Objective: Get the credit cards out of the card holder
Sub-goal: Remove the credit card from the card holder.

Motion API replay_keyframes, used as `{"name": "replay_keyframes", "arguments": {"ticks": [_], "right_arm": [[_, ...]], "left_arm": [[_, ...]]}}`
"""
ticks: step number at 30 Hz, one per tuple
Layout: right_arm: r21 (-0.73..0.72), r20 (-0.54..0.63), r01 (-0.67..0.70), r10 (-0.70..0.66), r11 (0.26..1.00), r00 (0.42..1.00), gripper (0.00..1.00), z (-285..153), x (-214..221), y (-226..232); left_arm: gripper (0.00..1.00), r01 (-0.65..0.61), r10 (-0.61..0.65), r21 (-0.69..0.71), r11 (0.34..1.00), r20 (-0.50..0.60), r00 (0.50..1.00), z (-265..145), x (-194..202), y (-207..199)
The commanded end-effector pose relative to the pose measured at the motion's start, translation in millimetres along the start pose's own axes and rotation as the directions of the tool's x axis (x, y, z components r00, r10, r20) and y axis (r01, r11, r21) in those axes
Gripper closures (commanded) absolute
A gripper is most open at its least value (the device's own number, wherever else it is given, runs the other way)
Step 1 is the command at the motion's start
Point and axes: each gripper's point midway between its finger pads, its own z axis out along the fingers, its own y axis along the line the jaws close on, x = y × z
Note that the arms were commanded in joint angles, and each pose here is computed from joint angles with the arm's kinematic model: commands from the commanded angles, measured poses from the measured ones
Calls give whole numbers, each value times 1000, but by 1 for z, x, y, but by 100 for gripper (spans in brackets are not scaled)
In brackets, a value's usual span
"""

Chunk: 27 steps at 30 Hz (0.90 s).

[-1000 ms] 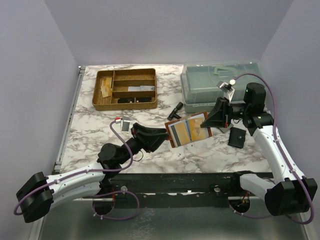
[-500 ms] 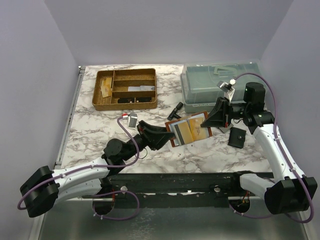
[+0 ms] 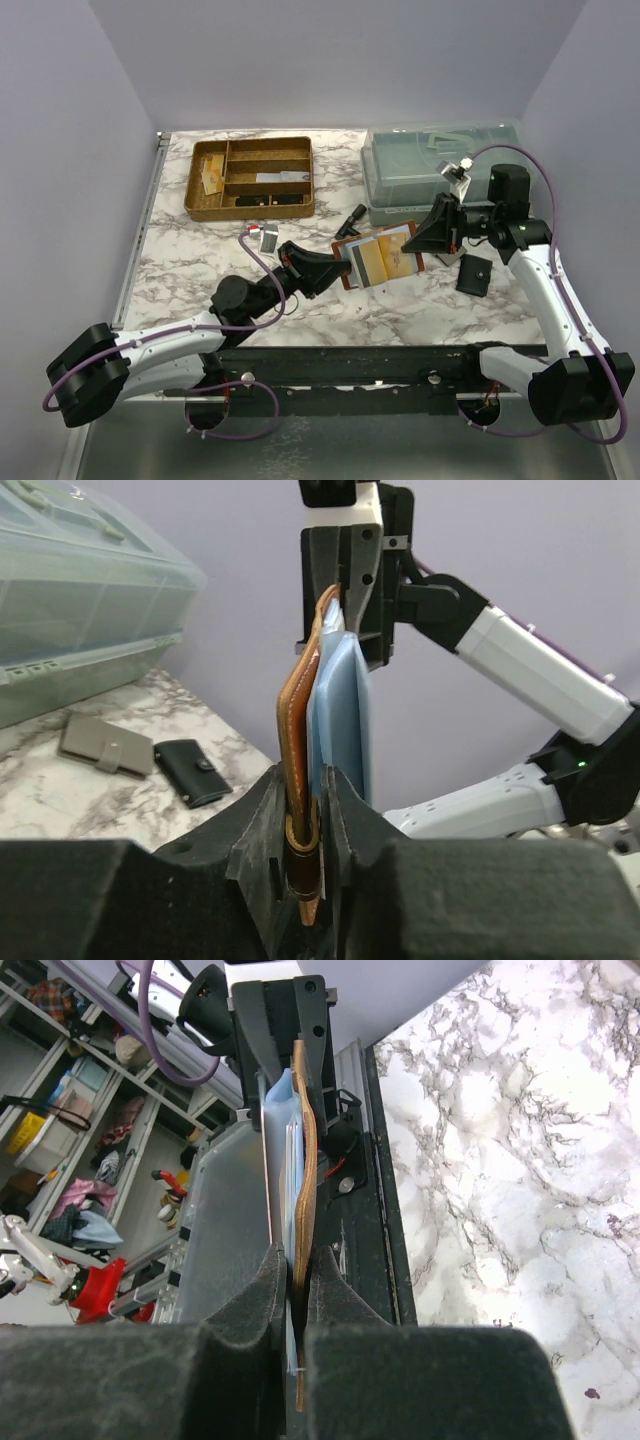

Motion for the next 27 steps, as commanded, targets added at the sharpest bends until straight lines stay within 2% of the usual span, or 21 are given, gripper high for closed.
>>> {"name": "replay_keyframes", "arguments": {"ticks": [1, 2, 7, 13, 23, 27], "right_arm": [[34, -3, 21, -21, 999, 1000, 100, 0, -5, -1], [41, -4, 25, -25, 999, 1000, 100, 0, -5, -1], [67, -5, 21, -21, 997, 1000, 100, 0, -4, -6], [132, -11, 45, -43, 990, 999, 100, -2, -6, -16], [213, -25, 64, -60, 975, 998, 100, -5, -6, -29], [214, -31, 70, -64, 974, 997, 100, -4, -7, -29]], "left_arm": [[65, -1, -2, 88, 996, 35, 999, 1, -9, -18], [60, -1, -3, 91, 996, 36, 999, 1, -9, -18], [48, 14, -16, 97, 995, 18, 1000, 4, -4, -18], [47, 31, -32, 59, 998, 18, 999, 6, -1, -8], [47, 77, -67, -98, 992, 101, 993, -14, -6, 24], [46, 68, -57, -101, 993, 109, 992, -17, -9, 23]]}}
